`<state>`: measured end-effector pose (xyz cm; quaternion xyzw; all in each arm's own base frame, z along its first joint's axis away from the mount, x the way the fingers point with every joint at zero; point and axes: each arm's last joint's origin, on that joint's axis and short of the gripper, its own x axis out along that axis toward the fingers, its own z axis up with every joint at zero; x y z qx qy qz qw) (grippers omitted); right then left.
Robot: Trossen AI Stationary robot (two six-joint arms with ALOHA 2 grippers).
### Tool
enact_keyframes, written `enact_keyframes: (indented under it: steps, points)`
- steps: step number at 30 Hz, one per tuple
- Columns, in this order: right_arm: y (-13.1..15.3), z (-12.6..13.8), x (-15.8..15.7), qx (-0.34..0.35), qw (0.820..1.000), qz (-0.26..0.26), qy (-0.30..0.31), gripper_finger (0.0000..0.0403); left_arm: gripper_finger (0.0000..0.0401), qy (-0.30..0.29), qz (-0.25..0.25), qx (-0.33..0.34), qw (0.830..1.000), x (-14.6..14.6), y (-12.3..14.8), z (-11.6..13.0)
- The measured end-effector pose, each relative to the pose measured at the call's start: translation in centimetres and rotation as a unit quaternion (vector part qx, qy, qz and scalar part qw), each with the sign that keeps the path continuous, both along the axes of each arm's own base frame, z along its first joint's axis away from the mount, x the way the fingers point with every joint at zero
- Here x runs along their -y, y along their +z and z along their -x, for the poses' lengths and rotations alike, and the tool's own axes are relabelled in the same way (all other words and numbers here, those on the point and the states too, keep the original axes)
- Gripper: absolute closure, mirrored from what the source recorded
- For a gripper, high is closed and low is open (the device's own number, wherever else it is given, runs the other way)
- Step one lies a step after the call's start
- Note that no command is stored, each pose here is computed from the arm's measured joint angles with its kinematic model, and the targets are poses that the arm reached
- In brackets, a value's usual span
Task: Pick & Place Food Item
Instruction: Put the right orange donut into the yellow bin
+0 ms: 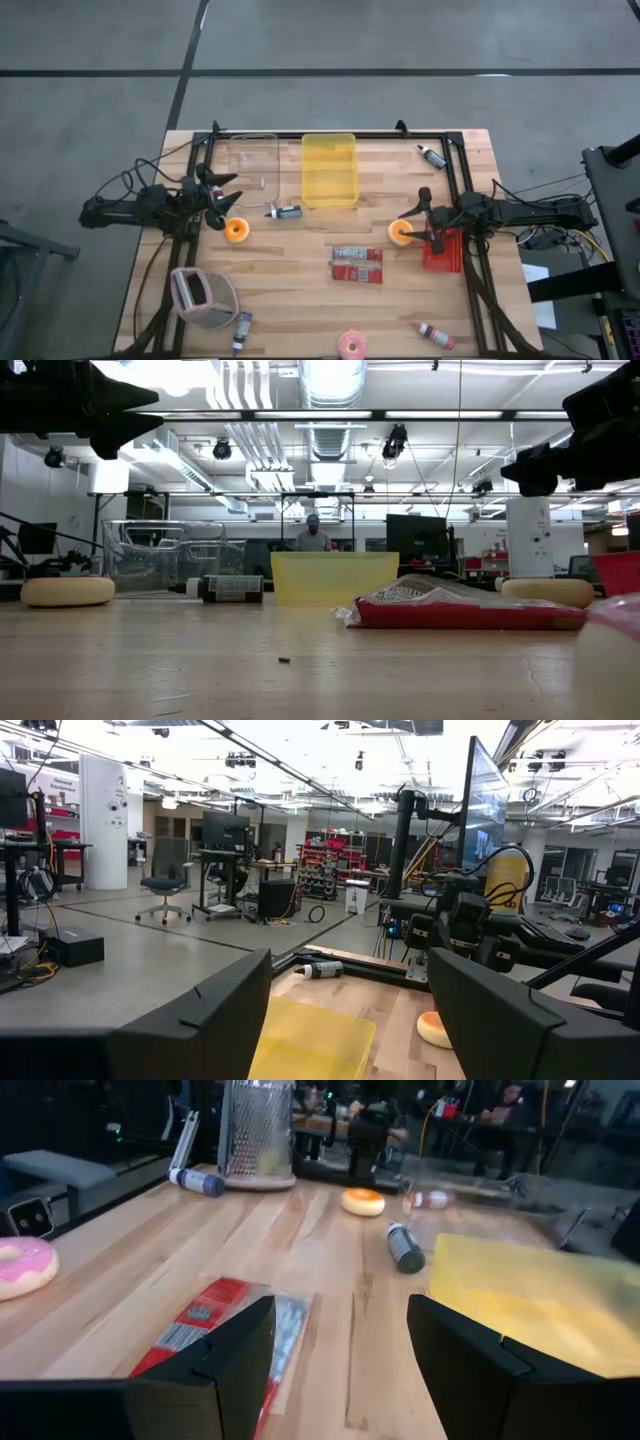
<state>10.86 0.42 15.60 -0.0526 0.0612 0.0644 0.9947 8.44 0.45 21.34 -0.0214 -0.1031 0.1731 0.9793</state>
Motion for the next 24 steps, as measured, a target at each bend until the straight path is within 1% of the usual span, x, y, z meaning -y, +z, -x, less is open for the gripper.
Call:
enact_keyframes:
  steps: [3,24]
  points:
    - [0.43,-0.05,0.12,0.022,1.000,0.000,-0.020,0.0179,0.0126,0.000,0.000,0.000,1.000,0.00,0.00,0.00]
    - [0.51,-0.06,0.11,0.026,0.999,-0.002,-0.019,0.0179,0.0126,0.000,0.000,0.000,1.000,0.00,0.00,0.00]
